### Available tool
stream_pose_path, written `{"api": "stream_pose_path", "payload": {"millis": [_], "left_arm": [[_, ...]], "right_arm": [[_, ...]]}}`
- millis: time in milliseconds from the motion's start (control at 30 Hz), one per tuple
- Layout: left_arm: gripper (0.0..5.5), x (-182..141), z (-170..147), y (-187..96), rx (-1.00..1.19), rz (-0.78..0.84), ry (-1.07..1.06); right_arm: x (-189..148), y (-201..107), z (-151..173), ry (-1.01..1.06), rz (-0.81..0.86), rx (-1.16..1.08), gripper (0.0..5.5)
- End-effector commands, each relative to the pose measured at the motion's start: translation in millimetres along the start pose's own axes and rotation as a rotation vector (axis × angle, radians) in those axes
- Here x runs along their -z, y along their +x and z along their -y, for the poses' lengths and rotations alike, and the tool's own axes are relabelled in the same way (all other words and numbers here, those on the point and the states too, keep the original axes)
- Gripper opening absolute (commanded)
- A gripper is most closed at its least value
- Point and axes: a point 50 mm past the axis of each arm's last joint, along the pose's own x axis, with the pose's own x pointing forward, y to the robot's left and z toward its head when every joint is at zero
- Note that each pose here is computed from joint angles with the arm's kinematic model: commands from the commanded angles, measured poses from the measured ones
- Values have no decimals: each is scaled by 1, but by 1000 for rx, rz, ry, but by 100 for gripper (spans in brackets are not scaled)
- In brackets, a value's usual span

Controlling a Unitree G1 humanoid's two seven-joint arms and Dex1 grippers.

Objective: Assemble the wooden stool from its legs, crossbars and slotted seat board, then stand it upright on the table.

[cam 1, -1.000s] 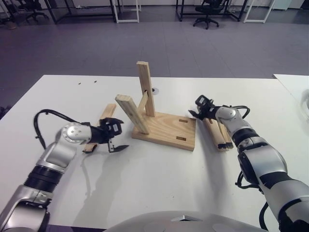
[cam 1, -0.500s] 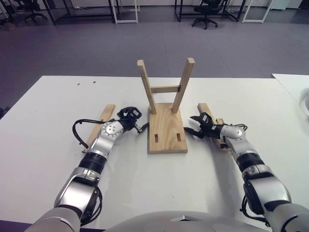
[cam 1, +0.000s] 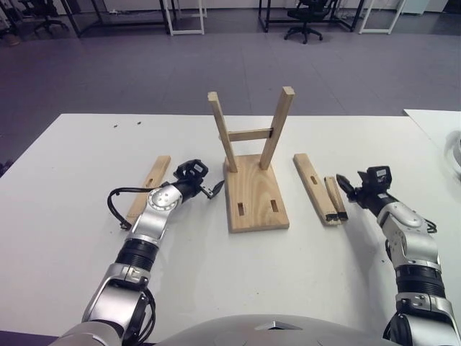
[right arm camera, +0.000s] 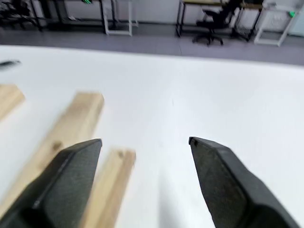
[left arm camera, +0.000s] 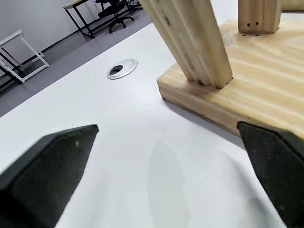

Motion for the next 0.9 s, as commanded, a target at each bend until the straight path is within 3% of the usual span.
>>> {"api": "stream_pose_path", "payload": {"millis": [33, 167, 467, 667, 767, 900], "left_arm": [[540, 2, -8, -7, -43, -8, -20], [540, 4, -7, -9, -45, -13, -25], [540, 6, -4, -9, -40, -24, -28], [540, 6, -3, -8, -37, -34, -14], [540, 6, -2, -8, -37, -37, -8], [540, 6, -2, -9, -39, -42, 4]], "right_arm": [[21, -2, -6, 81, -92, -10, 302], [23, -2, -16, 101, -91, -47, 236], [47, -8, -25, 76, -239, -39, 236], [37, -14, -35, 95, -231, -91, 236], [43, -19, -30, 80, -315, -52, 236], [56, -26, -27, 72, -417, -41, 158]]}}
